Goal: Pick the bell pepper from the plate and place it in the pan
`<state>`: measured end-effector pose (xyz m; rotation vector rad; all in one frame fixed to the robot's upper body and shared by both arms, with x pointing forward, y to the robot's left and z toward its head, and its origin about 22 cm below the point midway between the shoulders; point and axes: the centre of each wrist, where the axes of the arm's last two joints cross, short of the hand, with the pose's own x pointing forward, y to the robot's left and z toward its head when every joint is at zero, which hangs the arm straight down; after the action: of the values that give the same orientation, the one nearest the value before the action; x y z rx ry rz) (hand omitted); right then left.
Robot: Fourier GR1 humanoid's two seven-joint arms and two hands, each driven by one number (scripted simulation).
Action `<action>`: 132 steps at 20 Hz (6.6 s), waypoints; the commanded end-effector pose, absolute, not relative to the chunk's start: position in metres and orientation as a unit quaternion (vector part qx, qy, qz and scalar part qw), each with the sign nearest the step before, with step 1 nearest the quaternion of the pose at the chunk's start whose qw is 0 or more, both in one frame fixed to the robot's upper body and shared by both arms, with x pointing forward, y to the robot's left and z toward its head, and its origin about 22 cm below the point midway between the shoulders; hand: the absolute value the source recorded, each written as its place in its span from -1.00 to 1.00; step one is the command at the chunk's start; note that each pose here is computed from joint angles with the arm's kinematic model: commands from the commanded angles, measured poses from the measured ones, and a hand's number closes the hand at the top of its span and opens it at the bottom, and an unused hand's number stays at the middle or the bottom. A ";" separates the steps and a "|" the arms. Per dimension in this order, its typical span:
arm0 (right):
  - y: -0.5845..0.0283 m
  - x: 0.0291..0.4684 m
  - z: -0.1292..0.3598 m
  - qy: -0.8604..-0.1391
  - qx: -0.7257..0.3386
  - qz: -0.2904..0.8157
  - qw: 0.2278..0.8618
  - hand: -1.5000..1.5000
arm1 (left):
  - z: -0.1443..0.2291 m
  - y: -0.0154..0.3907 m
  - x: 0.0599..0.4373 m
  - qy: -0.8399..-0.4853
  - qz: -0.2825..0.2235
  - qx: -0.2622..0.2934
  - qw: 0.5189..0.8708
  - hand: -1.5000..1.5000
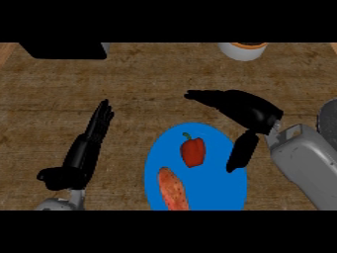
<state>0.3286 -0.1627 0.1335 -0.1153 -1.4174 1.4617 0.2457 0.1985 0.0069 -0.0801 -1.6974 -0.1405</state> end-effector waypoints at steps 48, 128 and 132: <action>-0.122 0.327 -0.001 -0.514 -0.131 0.720 0.448 1.00 | 0.017 0.214 0.236 -0.749 -0.067 -0.038 0.658 0.00; -0.544 0.261 0.037 -0.625 -0.435 -0.108 0.639 -1.00 | 0.012 0.203 0.240 -0.751 -0.059 -0.037 0.657 0.00; -0.573 0.231 0.053 -0.658 -0.376 -0.132 0.639 -1.00 | 0.004 0.204 0.251 -0.748 -0.056 -0.023 0.660 0.00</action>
<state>0.2603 -0.5435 0.0373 -0.9509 -1.4326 -0.2483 0.2494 0.2000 0.0075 -0.0676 -1.6966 -0.1271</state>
